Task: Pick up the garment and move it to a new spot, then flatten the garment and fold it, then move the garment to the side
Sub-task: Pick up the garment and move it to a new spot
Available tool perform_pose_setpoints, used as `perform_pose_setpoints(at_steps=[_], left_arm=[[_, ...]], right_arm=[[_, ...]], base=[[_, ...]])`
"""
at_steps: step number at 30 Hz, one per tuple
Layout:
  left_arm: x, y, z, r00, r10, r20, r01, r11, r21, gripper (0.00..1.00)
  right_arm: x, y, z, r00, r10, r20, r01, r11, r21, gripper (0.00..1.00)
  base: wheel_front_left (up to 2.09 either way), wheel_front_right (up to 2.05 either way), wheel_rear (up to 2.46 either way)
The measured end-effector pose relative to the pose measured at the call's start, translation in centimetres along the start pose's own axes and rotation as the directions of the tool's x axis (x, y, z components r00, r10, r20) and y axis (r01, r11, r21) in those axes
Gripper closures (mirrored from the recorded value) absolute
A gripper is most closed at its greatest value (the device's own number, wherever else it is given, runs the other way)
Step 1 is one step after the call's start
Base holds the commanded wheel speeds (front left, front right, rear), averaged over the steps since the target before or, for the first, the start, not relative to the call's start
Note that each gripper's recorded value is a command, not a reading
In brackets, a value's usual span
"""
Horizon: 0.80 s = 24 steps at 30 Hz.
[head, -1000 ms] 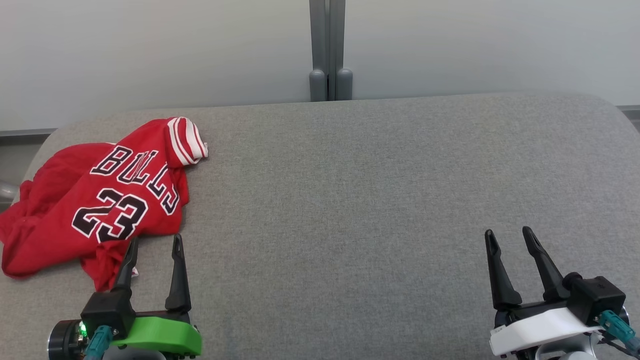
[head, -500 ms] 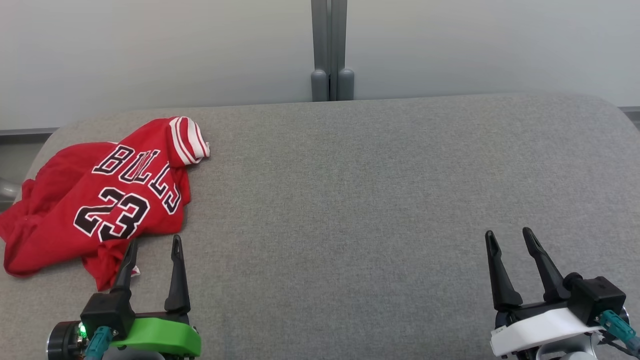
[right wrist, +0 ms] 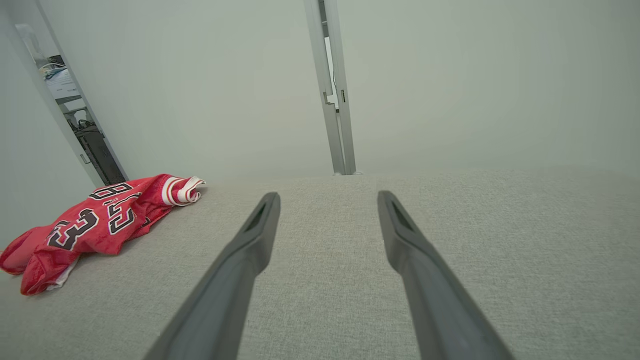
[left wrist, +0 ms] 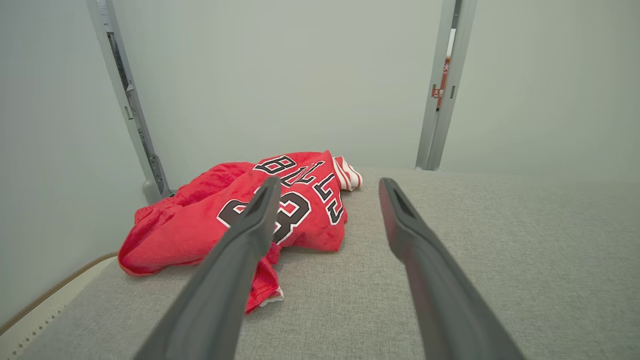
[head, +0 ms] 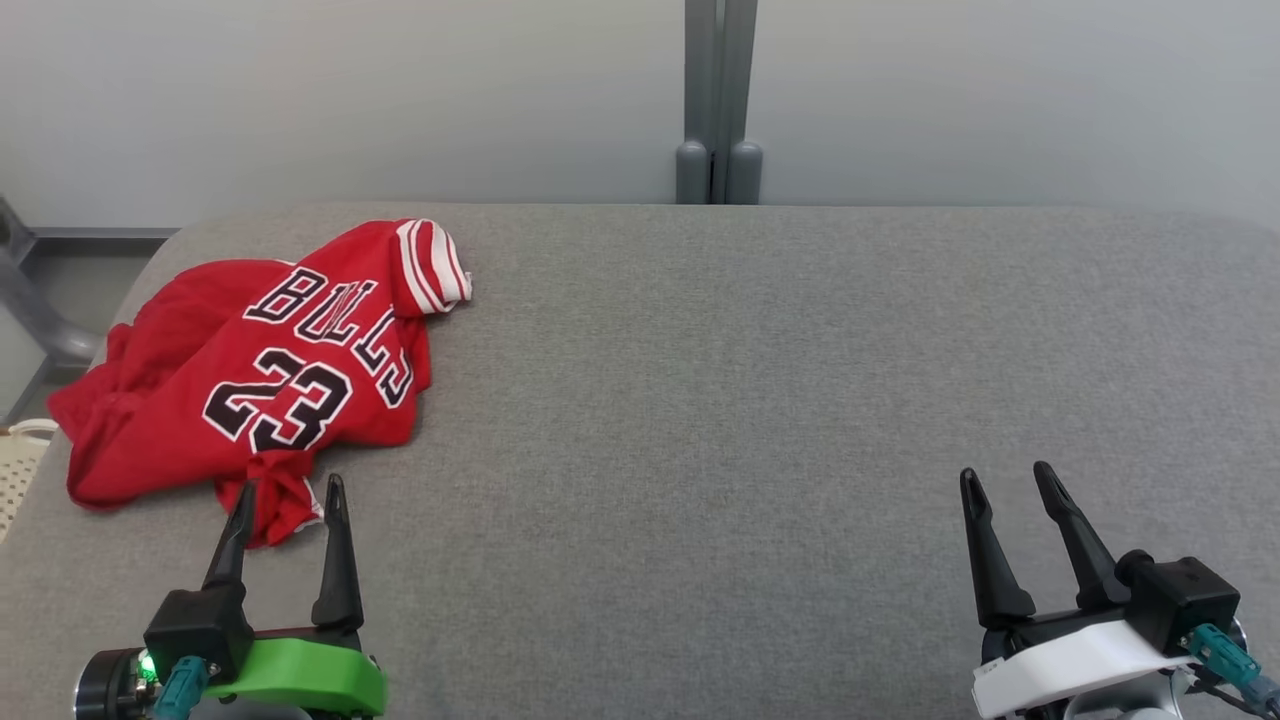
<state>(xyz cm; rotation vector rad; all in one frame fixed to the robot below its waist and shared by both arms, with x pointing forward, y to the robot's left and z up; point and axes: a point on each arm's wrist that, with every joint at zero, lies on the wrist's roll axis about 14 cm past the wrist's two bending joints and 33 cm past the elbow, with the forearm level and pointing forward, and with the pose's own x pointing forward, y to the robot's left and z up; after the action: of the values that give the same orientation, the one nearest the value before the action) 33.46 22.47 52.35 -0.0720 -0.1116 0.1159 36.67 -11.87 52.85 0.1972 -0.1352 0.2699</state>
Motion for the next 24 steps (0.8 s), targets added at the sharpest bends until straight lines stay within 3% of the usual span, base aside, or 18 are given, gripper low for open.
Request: perform_pose_setpoints(at_steps=[11,24], left_arm=[[-2.6,4.0,0.5,0.993,0.115,0.006,-0.115,0.993,0.027,0.00],[-6.7,8.8,1.2,0.962,0.271,0.012,-0.272,0.961,0.048,0.00]], right_arm=[[1.7,3.5,-1.2,0.994,0.106,-0.029,-0.105,0.994,0.031,0.00],[3.4,8.4,-2.5,0.967,0.250,-0.058,-0.246,0.967,0.063,0.00]], base=[[0.00,0.00,0.00],[0.00,0.00,0.00]])
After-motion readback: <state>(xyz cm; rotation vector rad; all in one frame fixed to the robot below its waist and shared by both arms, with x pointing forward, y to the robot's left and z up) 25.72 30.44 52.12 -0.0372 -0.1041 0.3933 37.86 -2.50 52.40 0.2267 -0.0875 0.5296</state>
